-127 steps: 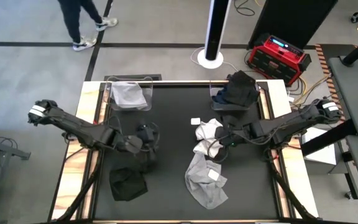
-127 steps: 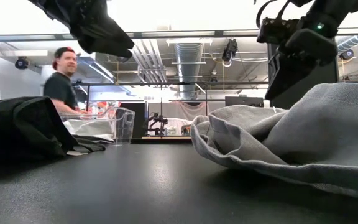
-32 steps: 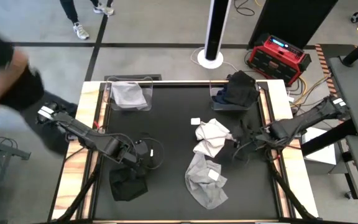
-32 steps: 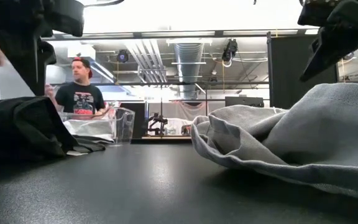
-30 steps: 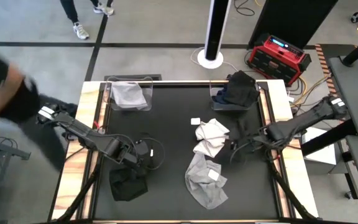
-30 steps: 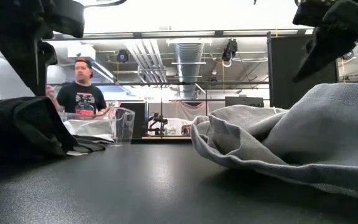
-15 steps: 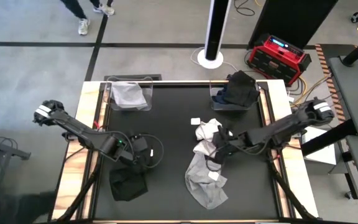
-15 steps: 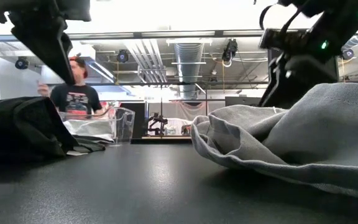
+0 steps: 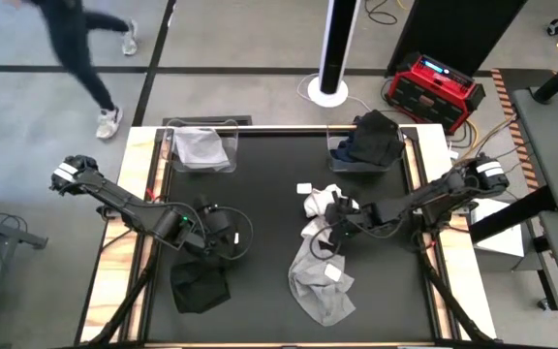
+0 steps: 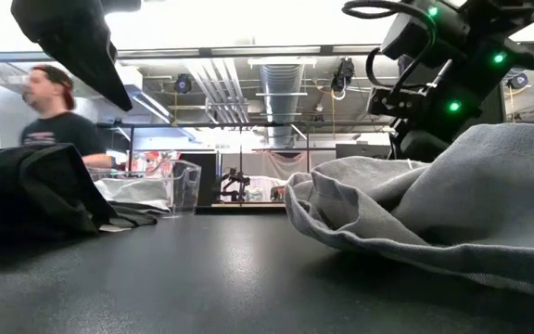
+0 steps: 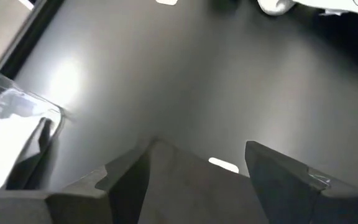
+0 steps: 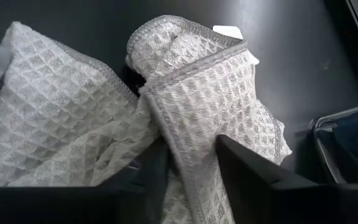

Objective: Sort towels by color in basket
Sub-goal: Put the light gray towel into the left transparent bin

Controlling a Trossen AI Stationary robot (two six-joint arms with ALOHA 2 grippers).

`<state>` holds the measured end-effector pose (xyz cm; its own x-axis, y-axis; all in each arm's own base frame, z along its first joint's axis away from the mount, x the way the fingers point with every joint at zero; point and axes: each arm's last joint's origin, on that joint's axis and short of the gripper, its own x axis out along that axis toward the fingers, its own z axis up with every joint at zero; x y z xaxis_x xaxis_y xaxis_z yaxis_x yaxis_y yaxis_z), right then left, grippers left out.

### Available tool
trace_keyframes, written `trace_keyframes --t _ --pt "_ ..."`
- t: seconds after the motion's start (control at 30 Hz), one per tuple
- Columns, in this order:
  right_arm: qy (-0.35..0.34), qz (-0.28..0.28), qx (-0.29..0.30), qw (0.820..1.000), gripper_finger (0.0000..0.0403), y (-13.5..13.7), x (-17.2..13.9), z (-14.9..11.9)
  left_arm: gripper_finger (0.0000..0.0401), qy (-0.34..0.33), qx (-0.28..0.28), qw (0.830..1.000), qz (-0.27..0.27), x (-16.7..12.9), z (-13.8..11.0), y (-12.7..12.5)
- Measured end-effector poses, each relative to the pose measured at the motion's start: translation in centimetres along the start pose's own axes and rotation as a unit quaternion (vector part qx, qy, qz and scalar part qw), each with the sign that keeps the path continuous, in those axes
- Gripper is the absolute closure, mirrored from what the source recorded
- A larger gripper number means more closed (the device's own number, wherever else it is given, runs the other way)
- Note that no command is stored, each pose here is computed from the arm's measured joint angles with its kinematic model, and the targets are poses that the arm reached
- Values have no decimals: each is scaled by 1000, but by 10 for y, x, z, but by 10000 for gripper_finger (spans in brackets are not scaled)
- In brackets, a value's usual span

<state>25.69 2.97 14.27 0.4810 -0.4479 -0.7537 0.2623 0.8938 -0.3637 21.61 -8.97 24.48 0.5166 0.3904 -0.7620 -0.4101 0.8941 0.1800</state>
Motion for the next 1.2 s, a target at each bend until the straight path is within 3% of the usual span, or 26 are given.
trace_keyframes --t 0.23,0.3,0.57,0.97,1.2 --pt "-13 3 -1 1000 367 -3 -5 3 156 -4 3 1000 4 0 0 0" --pt "-17 4 -6 1000 385 -3 -7 5 156 -7 5 1000 8 0 0 0" --pt "-56 9 -23 998 393 -11 -26 29 156 -42 26 998 46 -1 3 3" --pt "-183 15 4 983 393 -36 -82 76 156 -141 61 981 119 -13 24 5" --pt "-270 -27 61 961 394 -49 -111 118 156 -200 111 970 82 -15 46 -4"
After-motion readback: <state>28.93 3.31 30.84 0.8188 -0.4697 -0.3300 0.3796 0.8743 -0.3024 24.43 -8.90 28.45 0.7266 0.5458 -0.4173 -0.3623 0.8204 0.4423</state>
